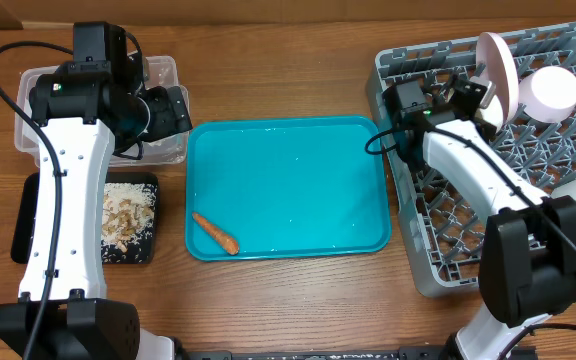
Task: Sort waste into correct bins and load items into the dishwasher
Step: 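Lift the white bowl right and place it upside down in the rack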
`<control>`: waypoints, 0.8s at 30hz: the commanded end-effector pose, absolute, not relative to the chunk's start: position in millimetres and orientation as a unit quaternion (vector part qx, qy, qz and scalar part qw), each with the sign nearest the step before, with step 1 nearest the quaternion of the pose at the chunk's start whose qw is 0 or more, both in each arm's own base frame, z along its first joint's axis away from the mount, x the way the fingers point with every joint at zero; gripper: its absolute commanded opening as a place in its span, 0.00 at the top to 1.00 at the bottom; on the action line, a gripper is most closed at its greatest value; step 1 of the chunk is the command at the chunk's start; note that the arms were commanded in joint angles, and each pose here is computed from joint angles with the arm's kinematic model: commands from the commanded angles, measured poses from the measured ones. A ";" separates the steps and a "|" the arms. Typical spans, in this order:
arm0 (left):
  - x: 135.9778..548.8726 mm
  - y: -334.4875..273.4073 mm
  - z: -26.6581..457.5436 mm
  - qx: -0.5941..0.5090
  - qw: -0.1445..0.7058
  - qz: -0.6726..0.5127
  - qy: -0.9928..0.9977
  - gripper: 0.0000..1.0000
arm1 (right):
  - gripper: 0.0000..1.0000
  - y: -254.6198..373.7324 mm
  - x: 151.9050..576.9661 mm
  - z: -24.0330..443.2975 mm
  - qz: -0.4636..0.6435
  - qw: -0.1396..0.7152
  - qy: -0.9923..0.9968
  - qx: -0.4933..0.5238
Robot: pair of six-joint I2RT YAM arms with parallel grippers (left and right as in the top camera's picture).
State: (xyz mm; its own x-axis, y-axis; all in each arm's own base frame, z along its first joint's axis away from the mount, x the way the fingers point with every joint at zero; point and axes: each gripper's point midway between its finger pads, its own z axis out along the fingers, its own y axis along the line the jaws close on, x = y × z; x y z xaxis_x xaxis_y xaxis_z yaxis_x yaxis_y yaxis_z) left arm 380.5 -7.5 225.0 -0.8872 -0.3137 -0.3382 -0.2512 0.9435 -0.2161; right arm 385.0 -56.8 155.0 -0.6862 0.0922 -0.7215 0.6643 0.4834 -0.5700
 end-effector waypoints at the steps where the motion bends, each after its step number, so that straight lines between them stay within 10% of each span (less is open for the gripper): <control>1: 380.9 -9.8 237.5 -0.140 0.204 -0.090 0.965 0.11 | 0.82 -30.9 382.5 136.0 -0.413 0.301 0.832 0.217; 9: 381.4 -9.7 237.7 -0.140 0.205 -0.090 0.964 0.11 | 0.00 5.2 368.2 105.6 -0.339 0.239 0.890 0.190; 24: 360.1 -21.5 227.9 -0.130 0.157 -0.088 0.975 0.02 | 0.00 49.1 384.0 192.3 -0.144 0.265 0.945 0.123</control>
